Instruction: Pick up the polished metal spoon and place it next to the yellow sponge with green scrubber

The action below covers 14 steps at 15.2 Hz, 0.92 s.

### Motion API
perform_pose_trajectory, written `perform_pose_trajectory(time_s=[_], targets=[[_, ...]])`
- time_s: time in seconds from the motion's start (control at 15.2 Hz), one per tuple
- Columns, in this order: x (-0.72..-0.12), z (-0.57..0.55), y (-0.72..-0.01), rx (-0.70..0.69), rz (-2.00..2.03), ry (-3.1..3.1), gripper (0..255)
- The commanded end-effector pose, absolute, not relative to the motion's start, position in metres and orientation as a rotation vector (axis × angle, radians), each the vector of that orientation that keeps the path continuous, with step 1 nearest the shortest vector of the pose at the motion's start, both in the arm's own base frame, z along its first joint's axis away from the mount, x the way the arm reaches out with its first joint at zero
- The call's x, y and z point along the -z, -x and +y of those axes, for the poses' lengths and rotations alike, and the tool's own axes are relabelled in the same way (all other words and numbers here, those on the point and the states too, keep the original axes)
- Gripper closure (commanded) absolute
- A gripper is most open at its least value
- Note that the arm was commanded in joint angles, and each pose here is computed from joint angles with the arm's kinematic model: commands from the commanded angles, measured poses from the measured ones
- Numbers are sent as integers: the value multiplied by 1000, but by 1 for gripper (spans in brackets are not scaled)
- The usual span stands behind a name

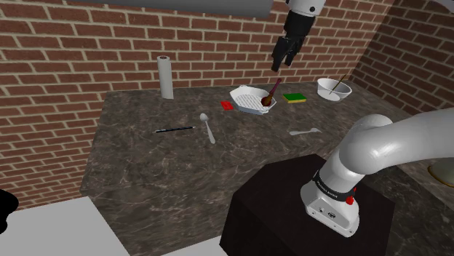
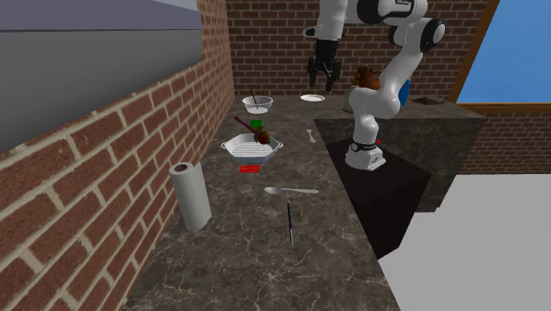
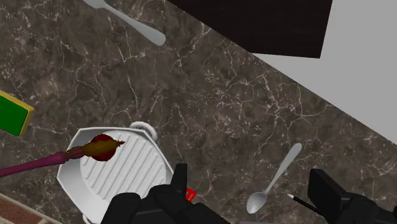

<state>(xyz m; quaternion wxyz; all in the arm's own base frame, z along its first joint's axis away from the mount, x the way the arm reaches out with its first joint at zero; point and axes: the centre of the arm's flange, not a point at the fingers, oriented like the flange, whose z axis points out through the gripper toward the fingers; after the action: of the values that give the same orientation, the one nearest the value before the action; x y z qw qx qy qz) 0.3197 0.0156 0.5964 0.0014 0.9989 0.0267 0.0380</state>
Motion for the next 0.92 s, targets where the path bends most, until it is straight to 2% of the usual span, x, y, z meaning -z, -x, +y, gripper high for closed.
perform_pose_trajectory(time_s=[0.0,0.86], targets=[[-596,16,-320,-119,84,-3135,0],[-468,118,-392,-139,-270,-3041,0]])
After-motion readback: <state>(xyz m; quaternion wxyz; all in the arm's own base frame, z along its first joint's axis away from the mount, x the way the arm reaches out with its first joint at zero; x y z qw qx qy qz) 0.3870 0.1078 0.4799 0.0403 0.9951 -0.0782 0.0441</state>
